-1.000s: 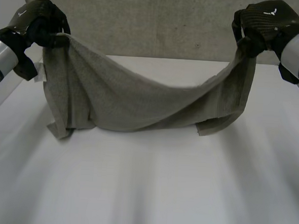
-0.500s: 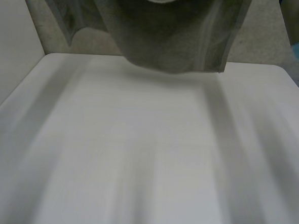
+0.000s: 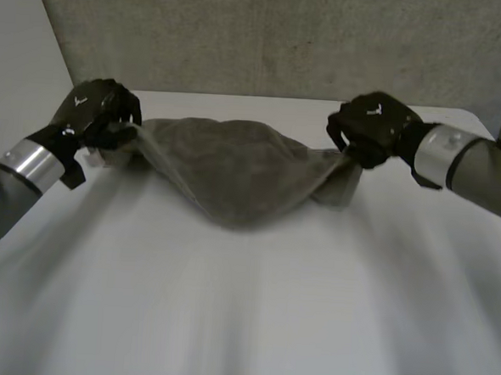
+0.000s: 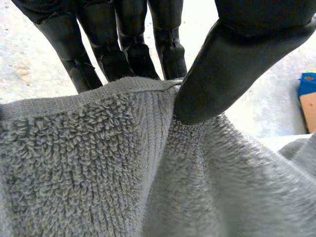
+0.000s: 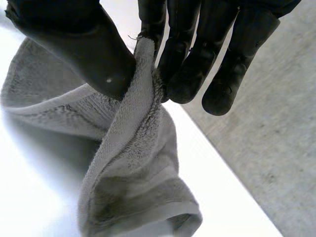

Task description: Fold the towel.

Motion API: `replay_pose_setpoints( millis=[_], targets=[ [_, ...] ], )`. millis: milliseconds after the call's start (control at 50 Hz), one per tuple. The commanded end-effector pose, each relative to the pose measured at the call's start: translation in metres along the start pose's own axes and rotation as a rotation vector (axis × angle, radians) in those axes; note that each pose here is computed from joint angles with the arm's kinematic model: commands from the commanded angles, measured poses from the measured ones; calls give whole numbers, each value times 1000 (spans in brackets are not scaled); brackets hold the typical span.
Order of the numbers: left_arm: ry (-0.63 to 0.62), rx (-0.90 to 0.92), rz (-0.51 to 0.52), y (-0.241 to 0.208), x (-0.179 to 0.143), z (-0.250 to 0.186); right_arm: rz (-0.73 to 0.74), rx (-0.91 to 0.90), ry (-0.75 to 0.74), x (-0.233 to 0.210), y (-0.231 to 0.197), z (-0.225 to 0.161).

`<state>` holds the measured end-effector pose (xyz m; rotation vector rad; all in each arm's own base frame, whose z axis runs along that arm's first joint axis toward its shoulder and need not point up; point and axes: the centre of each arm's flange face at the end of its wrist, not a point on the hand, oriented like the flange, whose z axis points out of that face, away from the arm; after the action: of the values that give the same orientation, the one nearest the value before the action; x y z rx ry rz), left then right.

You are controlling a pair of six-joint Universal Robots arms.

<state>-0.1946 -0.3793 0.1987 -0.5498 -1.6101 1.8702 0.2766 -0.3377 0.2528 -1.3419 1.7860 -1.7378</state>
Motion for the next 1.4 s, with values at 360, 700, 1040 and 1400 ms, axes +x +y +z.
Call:
replay_pose_setpoints(
  millis=[360,700,1040,1400],
  targets=[
    [-83,87,-8,-73,18,-65,25,6,334,64,-42,-114],
    [-90,37,-79,-46,3,-56,122,-89,320,71,11,-96],
    [-41,-39,-157,13,-37,9,72,-109,400,67,64,-19],
    [-70,-28,-138,51,-67,45,14,-70,473,52,92,35]
  ],
)
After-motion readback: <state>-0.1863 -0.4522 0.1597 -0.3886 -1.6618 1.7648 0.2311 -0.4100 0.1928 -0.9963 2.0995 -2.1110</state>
